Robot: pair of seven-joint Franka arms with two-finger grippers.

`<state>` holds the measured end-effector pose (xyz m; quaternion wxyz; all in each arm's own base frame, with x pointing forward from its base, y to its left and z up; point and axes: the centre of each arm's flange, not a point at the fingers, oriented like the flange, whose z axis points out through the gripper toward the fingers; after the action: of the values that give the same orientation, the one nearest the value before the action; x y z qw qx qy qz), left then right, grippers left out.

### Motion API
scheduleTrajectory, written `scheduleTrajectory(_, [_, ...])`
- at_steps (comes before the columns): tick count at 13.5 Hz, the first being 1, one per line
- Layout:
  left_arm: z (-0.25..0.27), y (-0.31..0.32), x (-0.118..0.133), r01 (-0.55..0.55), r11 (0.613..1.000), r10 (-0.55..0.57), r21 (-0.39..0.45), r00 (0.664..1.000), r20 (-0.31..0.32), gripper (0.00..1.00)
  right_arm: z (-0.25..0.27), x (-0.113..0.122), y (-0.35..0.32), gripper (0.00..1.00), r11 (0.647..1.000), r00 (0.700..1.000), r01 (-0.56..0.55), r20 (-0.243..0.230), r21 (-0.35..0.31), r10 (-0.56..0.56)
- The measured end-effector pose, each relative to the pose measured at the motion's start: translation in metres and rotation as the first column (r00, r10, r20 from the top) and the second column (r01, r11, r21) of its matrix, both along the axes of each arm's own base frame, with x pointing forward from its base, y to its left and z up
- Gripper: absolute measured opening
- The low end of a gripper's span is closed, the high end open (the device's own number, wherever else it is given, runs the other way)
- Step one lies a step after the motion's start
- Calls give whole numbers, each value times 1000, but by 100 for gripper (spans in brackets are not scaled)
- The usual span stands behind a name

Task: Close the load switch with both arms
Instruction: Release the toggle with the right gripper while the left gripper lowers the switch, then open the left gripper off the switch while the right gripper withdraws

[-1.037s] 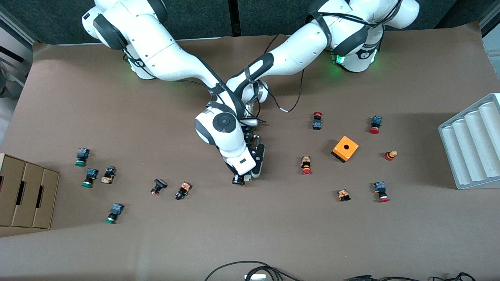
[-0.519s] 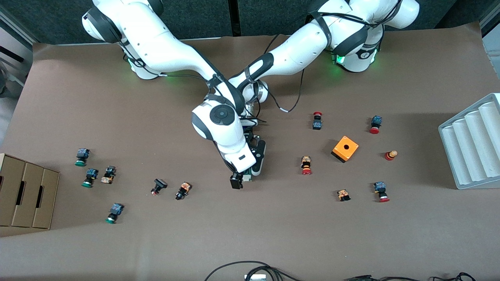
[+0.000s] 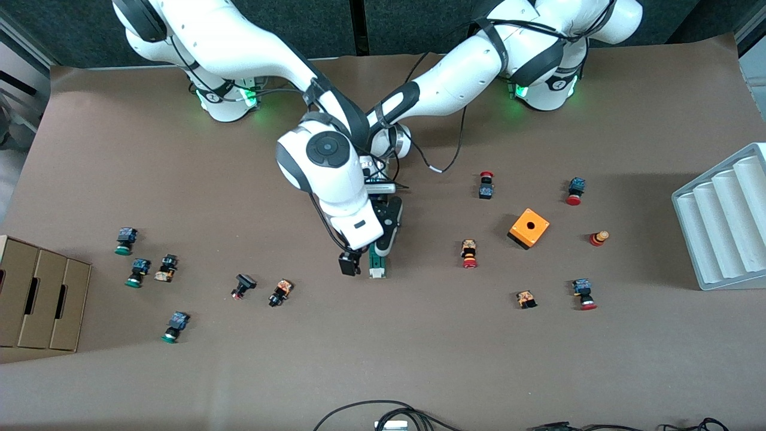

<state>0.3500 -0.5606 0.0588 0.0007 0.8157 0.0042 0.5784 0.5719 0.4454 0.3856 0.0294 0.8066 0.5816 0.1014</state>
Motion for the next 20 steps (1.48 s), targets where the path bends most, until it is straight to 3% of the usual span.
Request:
scheduleTrajectory(3, [2,-2,1,-1,1000,1,-5,1000,2,100,46,5,-30,100,996,996,79,-48,37,-78])
scheduleTrajectory(6, [8,-7,-1,-27,1000,27,-12,999,-18,100,94,16,-73,100,989,989,141,-46,51,-139])
scheduleTrajectory(10, [58,-28,-5,-85,995,90,55,991,-97,100,139,25,-129,100,962,966,248,-108,116,-236])
scheduleTrajectory(13, [95,-36,-8,-89,986,111,140,981,-158,100,155,41,-184,100,918,930,355,-167,175,-328])
scheduleTrajectory(15, [105,-35,-8,-79,973,125,218,970,-207,100,160,55,-224,100,877,898,431,-199,213,-393])
scheduleTrajectory(17, [121,-34,-6,-66,956,145,284,953,-266,100,164,60,-260,100,836,855,510,-233,203,-464])
scheduleTrajectory(20, [158,-39,2,-30,934,171,355,912,-372,100,174,57,-315,100,705,706,696,-318,140,-633])
